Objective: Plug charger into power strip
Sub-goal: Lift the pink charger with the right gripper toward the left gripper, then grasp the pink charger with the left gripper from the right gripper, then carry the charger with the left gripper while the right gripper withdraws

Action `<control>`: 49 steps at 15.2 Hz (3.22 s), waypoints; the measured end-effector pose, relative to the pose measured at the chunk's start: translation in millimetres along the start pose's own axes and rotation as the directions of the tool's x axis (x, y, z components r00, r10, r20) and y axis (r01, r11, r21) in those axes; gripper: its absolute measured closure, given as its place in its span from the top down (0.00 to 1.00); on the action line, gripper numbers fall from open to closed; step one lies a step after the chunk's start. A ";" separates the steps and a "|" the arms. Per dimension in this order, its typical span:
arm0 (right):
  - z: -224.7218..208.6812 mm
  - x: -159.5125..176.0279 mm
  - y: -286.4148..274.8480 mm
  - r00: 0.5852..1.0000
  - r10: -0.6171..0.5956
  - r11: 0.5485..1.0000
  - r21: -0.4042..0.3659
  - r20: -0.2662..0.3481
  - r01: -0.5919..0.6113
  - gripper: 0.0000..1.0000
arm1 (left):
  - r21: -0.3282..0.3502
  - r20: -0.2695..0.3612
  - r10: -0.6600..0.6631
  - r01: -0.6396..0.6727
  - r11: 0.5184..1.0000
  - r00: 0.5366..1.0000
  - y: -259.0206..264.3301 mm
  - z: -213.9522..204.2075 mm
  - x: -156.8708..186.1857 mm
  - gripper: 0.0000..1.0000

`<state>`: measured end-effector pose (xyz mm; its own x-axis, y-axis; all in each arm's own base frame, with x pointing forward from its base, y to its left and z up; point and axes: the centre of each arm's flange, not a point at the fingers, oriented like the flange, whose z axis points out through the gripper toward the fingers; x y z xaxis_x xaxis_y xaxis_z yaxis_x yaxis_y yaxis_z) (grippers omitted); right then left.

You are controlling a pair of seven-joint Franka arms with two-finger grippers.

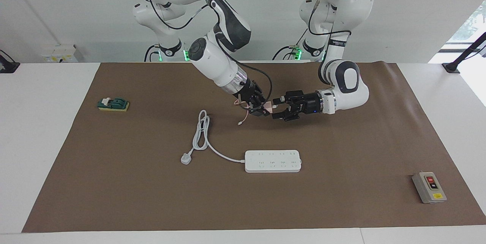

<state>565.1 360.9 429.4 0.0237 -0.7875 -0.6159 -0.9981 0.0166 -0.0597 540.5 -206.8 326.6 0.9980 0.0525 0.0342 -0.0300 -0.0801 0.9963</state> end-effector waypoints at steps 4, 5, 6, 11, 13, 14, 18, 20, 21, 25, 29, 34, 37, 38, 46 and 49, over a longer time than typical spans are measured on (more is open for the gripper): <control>0.5 -1.0 0.6 1.000 -0.002 1.000 -0.001 0.000 0.002 0.47 | 0.008 -0.003 -0.004 0.005 1.000 1.000 -5.1 0.7 -0.3 1.00; 1.5 -2.3 1.7 1.000 -0.004 1.000 -0.003 0.000 0.004 0.47 | 0.012 -0.004 -0.004 0.004 1.000 1.000 -5.3 1.6 -0.5 1.00; 2.5 -3.7 2.9 1.000 -0.006 1.000 -0.005 0.001 0.006 0.47 | 0.024 -0.010 -0.002 0.003 1.000 1.000 -6.1 2.3 -0.2 1.00; 3.7 -5.1 4.2 1.000 -0.021 1.000 -0.006 -0.011 0.021 0.47 | 0.053 -0.034 0.013 -0.011 0.999 0.999 -0.2 0.6 2.0 1.00; 4.4 -4.8 4.2 0.999 -0.027 1.000 -0.006 -0.017 0.027 0.47 | 0.067 -0.035 0.021 -0.019 0.998 0.999 5.0 -0.4 2.3 1.00; 5.1 -4.4 4.3 0.999 -0.027 1.000 -0.007 -0.019 0.027 0.47 | 0.079 -0.034 0.022 -0.020 0.997 0.999 8.7 -1.3 2.4 1.00; 7.1 -3.1 4.2 0.999 -0.026 1.000 -0.010 -0.021 0.026 0.47 | 0.106 -0.031 0.025 -0.022 0.994 0.999 27.0 -4.6 1.9 1.00; 7.4 -2.9 4.1 0.999 -0.026 1.000 -0.010 -0.021 0.026 0.47 | 0.118 -0.030 0.024 -0.021 0.993 0.999 25.4 -3.8 -0.3 1.00; 7.4 -2.9 4.1 0.999 -0.026 1.000 -0.010 -0.021 0.026 0.47 | 0.122 -0.029 0.020 -0.017 0.992 0.999 23.1 -2.7 -2.2 1.00; 7.5 -2.9 4.1 0.999 -0.026 1.000 -0.010 -0.021 0.026 0.47 | 0.134 -0.017 0.010 -0.008 0.991 1.000 17.2 5.0 -9.8 1.00; 7.5 -2.9 4.1 0.999 -0.026 1.000 -0.010 -0.021 0.026 0.47 | 0.138 -0.005 0.012 -0.011 0.990 1.000 17.6 12.7 -13.4 1.00; 7.5 -3.0 4.0 0.999 -0.026 1.000 -0.010 -0.021 0.026 0.47 | 0.140 -0.009 0.012 -0.011 0.990 1.000 17.4 11.6 -12.8 0.87; 7.5 -3.0 3.9 0.999 -0.026 1.000 -0.010 -0.021 0.026 0.47 | 0.141 -0.010 0.013 -0.012 0.990 1.000 17.7 10.5 -12.4 0.51; 8.0 -2.7 4.0 0.999 -0.026 1.000 -0.010 -0.022 0.026 0.47 | 0.140 -0.008 0.015 -0.014 0.990 1.000 18.5 10.3 -12.3 0.40; 9.0 -2.9 4.4 0.999 -0.024 1.000 -0.014 -0.022 0.023 0.47 | 0.146 -0.001 0.029 -0.029 0.989 1.000 19.2 9.4 -12.3 0.32; 8.8 -3.3 4.3 0.999 -0.024 1.000 -0.013 -0.021 0.024 0.48 | 0.147 -0.001 0.031 -0.031 0.989 1.000 19.8 9.2 -12.1 0.32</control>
<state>561.3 368.9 424.3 0.0464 -0.8005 -0.5976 -0.9979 -0.0102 -0.0638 528.3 -218.2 345.2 0.9966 0.0508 0.0651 -0.0520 -0.2267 0.9726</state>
